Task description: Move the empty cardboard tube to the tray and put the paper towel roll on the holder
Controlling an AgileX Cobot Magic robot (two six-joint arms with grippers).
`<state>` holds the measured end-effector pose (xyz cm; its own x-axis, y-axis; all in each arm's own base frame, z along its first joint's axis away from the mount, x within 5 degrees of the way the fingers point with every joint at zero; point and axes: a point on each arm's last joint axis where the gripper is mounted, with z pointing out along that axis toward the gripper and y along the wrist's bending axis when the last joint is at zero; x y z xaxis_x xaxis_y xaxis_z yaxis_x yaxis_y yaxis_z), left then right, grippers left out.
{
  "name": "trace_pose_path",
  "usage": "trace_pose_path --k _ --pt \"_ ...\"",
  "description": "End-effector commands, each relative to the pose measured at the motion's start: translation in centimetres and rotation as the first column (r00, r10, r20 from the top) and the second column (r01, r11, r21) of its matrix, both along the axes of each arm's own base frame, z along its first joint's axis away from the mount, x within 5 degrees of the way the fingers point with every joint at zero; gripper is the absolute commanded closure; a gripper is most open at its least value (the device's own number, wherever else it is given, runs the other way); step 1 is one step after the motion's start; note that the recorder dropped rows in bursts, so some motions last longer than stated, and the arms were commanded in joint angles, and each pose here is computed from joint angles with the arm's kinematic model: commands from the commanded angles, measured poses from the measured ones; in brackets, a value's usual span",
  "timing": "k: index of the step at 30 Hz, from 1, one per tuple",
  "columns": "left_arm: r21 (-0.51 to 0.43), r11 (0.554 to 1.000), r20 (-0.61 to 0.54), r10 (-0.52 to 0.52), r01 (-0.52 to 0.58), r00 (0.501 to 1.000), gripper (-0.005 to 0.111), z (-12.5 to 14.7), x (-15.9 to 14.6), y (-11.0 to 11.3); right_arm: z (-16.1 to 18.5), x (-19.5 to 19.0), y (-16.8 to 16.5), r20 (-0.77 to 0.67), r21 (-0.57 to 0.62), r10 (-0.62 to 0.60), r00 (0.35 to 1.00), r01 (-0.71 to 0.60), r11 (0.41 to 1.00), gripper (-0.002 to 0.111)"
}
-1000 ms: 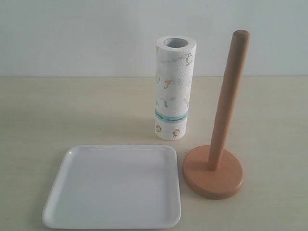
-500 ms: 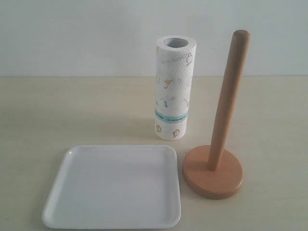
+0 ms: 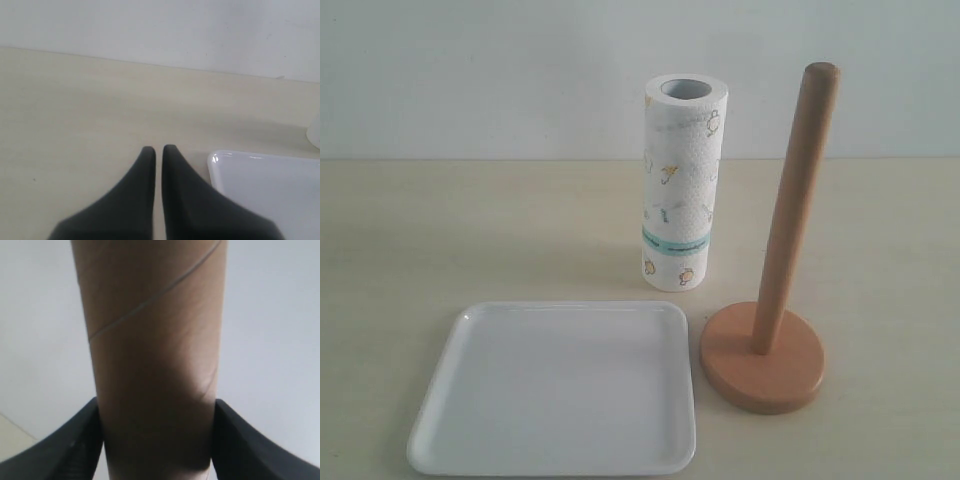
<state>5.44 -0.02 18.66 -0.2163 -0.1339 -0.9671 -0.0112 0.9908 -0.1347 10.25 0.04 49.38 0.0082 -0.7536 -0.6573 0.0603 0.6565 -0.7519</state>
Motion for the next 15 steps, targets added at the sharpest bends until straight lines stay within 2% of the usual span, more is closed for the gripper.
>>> trace_pose_path --k 1,9,15 --pt "0.004 1.000 -0.001 0.003 -0.003 1.000 0.103 -0.1 0.0 0.0 1.3 0.5 0.7 -0.028 -0.030 0.059 0.998 -0.060 0.998 0.109" --pt "0.004 1.000 -0.001 0.003 -0.003 1.000 0.103 -0.1 0.0 0.0 2.7 2.6 1.9 -0.139 -0.084 0.115 0.984 -0.127 0.988 0.109" --pt "0.004 1.000 -0.001 0.003 -0.003 1.000 0.103 -0.1 0.0 0.0 3.1 3.1 2.0 -0.205 -0.162 0.099 0.974 -0.133 0.978 0.109"
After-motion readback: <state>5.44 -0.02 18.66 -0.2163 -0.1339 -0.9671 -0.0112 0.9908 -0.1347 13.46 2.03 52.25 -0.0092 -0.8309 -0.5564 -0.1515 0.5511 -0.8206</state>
